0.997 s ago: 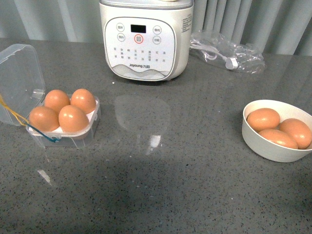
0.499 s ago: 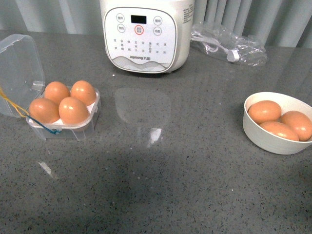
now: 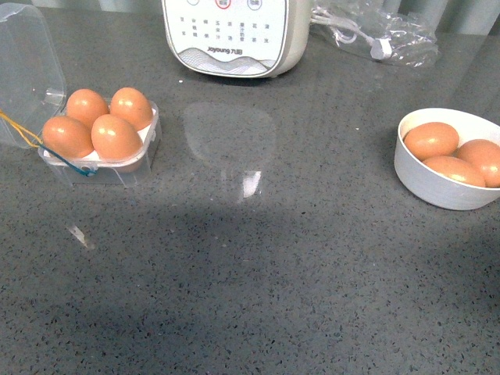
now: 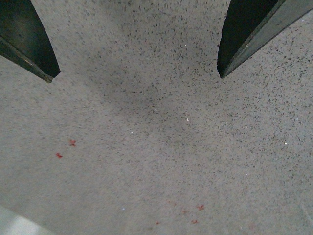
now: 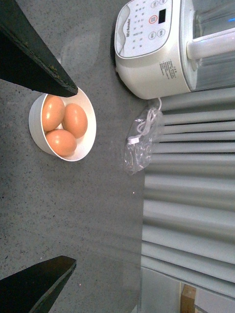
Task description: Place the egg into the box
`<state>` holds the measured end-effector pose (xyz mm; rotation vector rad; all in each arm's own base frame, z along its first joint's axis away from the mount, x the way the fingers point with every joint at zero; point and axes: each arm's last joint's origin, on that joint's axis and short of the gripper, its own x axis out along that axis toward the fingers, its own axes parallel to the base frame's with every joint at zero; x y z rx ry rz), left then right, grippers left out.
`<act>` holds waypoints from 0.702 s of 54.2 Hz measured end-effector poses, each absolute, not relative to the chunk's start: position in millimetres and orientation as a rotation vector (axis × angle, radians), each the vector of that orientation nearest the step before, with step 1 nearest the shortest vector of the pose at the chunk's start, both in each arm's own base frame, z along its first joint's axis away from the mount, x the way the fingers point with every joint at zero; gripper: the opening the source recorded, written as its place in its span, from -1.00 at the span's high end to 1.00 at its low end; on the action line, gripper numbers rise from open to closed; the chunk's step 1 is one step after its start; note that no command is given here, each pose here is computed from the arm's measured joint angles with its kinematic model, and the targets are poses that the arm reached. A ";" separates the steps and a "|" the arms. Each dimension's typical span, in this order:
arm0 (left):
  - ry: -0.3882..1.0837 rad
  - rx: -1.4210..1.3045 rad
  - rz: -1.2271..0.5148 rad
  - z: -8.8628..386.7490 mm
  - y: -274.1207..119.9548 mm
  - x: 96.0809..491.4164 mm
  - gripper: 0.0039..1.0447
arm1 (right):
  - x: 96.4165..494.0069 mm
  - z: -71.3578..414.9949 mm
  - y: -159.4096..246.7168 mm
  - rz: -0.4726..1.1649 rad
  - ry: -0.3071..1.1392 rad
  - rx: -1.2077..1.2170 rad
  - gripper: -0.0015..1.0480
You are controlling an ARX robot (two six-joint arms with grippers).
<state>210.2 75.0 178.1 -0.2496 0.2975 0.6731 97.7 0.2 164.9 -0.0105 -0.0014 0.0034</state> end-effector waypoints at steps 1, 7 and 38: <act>0.311 -0.247 0.686 176.8 77.0 215.8 -0.87 | 97.7 164.9 0.2 0.003 -0.001 -0.010 -0.85; 0.340 -0.262 0.715 173.8 85.4 240.9 -0.87 | 97.7 164.9 0.2 0.003 -0.001 -0.010 -0.86; 0.500 -0.323 0.337 176.5 11.9 318.5 -0.87 | 97.7 164.9 0.2 0.003 -0.001 -0.010 -0.86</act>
